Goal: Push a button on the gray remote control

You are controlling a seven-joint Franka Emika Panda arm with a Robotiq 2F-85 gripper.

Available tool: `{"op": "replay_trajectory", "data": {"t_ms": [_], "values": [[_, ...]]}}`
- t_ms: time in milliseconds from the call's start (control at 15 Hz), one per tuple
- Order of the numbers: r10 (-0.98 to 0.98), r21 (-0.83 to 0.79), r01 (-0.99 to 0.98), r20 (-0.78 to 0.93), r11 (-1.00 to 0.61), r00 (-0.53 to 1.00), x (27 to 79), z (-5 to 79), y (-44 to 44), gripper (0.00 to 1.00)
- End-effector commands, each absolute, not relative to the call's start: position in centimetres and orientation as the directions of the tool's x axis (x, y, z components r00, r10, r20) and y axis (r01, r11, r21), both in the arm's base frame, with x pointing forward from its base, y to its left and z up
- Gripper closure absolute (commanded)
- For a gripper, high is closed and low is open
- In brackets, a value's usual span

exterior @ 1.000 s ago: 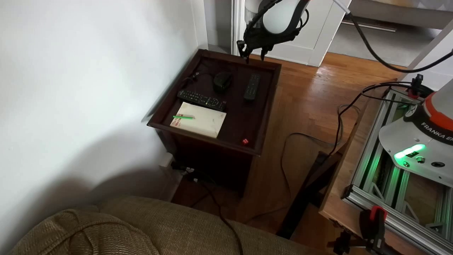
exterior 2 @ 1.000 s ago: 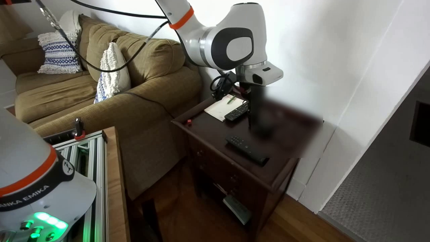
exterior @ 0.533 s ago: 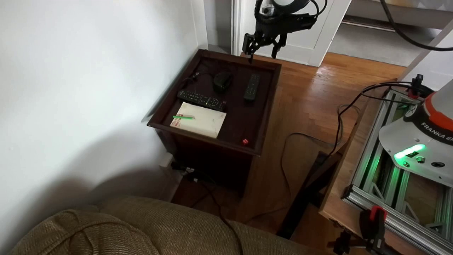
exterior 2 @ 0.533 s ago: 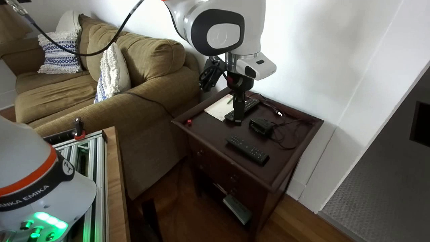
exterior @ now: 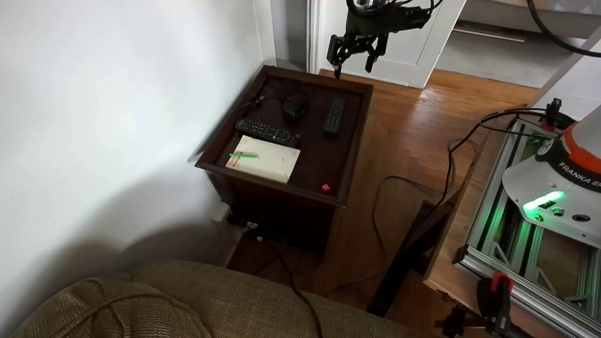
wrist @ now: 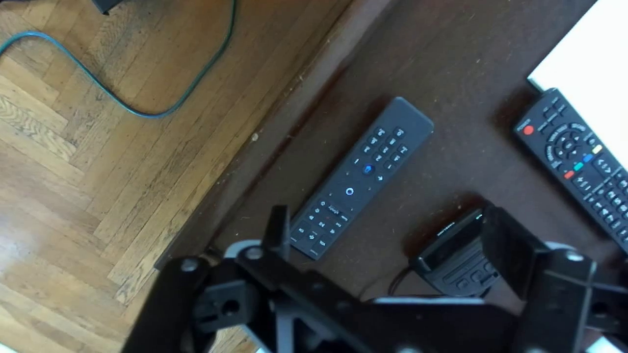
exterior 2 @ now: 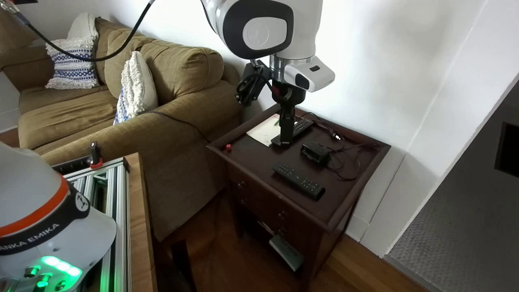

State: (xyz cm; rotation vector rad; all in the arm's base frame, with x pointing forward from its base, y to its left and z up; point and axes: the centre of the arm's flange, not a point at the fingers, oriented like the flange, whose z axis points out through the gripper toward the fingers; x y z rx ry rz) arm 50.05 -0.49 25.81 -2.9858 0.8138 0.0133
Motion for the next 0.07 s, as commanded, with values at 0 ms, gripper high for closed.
{"op": "replay_trajectory", "data": {"t_ms": [0], "values": [[-0.507,-0.043,-0.507,-0.021,-0.861,0.862,50.04,25.81,-0.47,0.0]]}}
